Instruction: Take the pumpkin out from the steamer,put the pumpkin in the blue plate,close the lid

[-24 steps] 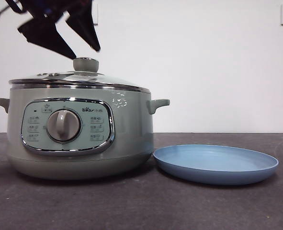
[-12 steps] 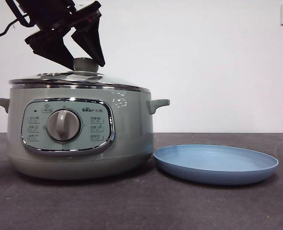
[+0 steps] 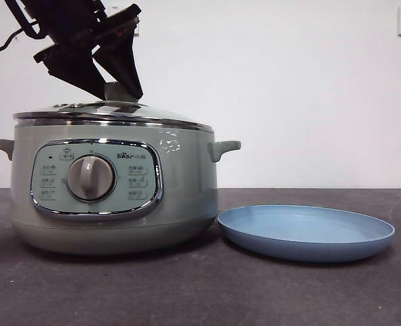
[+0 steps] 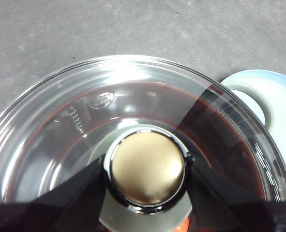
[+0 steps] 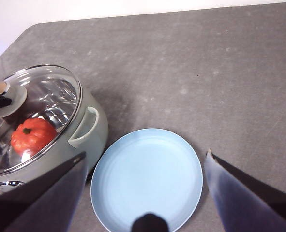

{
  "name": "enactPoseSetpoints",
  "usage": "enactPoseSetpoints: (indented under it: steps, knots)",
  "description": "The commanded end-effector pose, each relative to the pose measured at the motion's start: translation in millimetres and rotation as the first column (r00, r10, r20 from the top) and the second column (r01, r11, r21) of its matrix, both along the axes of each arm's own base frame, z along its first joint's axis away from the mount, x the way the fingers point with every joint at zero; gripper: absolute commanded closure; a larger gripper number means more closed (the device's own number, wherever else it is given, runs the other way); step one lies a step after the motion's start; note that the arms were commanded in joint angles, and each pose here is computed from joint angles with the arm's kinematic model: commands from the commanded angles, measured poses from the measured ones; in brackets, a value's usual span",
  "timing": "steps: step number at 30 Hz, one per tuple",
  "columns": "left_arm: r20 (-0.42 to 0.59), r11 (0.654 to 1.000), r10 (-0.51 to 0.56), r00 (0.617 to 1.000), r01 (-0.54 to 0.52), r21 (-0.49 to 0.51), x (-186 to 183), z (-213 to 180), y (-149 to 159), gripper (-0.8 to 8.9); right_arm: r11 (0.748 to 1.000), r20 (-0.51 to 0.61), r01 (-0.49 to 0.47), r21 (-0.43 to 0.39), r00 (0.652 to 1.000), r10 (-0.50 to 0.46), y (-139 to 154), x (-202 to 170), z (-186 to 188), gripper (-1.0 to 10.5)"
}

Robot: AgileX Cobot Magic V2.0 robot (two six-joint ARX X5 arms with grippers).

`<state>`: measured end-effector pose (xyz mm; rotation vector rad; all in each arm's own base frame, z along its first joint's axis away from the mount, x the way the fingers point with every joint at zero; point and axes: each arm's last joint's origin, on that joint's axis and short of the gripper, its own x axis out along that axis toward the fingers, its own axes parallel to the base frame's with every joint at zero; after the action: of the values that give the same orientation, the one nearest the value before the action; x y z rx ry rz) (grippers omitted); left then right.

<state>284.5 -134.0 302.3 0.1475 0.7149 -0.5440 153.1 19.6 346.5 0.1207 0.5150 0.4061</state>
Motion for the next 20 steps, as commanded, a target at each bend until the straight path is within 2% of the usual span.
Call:
enactPoseSetpoints:
  steps: [1, 8, 15, 20]
  knots:
    - [0.008, 0.999, -0.029, 1.0, 0.029, 0.022, 0, -2, -1, 8.22, 1.0, 0.004, -0.003, 0.001, 1.0, 0.003, 0, 0, 1, 5.4]
    - [0.087, 1.0, 0.007, 0.996, -0.009, 0.021, 0, 8, 0, 8.22, 1.0, -0.006, 0.002, 0.007, 1.0, -0.002, 0, 0, 0, 5.4]
    - [0.207, 0.999, 0.046, 0.977, -0.045, -0.012, -17, 37, 9, 8.22, 0.999, -0.008, 0.007, 0.031, 1.0, -0.006, 2, 3, 1, 5.4]
    - [0.301, 0.997, 0.076, 0.951, -0.063, -0.051, -41, 65, 21, 8.22, 0.991, 0.005, -0.104, 0.084, 0.995, 0.104, 10, 12, 1, 5.4]
